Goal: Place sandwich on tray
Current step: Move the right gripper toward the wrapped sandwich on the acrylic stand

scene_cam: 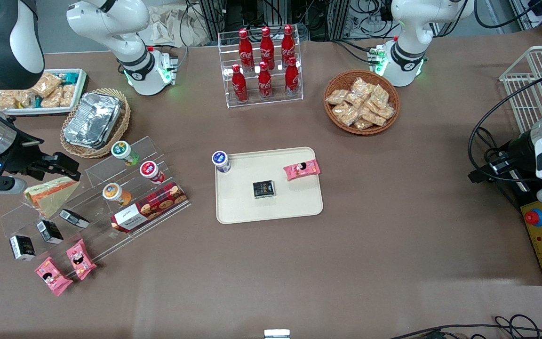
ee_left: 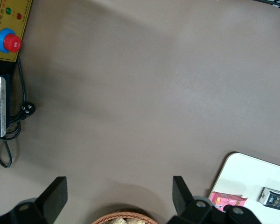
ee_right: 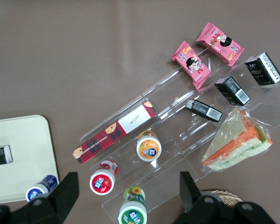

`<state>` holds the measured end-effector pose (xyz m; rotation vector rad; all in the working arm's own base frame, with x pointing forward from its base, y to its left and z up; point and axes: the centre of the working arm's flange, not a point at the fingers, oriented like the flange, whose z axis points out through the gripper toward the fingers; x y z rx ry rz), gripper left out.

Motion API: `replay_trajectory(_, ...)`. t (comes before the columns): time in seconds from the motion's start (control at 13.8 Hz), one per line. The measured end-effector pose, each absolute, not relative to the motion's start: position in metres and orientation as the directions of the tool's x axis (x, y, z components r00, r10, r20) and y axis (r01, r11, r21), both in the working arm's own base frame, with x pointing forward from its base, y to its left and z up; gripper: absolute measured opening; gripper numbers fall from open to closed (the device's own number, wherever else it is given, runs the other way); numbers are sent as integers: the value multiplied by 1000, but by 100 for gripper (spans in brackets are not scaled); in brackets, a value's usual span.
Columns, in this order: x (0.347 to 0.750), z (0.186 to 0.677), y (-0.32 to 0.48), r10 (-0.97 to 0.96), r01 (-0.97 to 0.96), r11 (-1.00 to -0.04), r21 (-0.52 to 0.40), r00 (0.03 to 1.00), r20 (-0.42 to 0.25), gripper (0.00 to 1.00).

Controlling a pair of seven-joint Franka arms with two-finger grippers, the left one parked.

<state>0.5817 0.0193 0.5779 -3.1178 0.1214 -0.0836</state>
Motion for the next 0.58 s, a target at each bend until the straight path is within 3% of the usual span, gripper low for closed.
replay_trajectory(0.58, 582, 579, 9, -99, -98, -995, -21, 994, 54, 96)
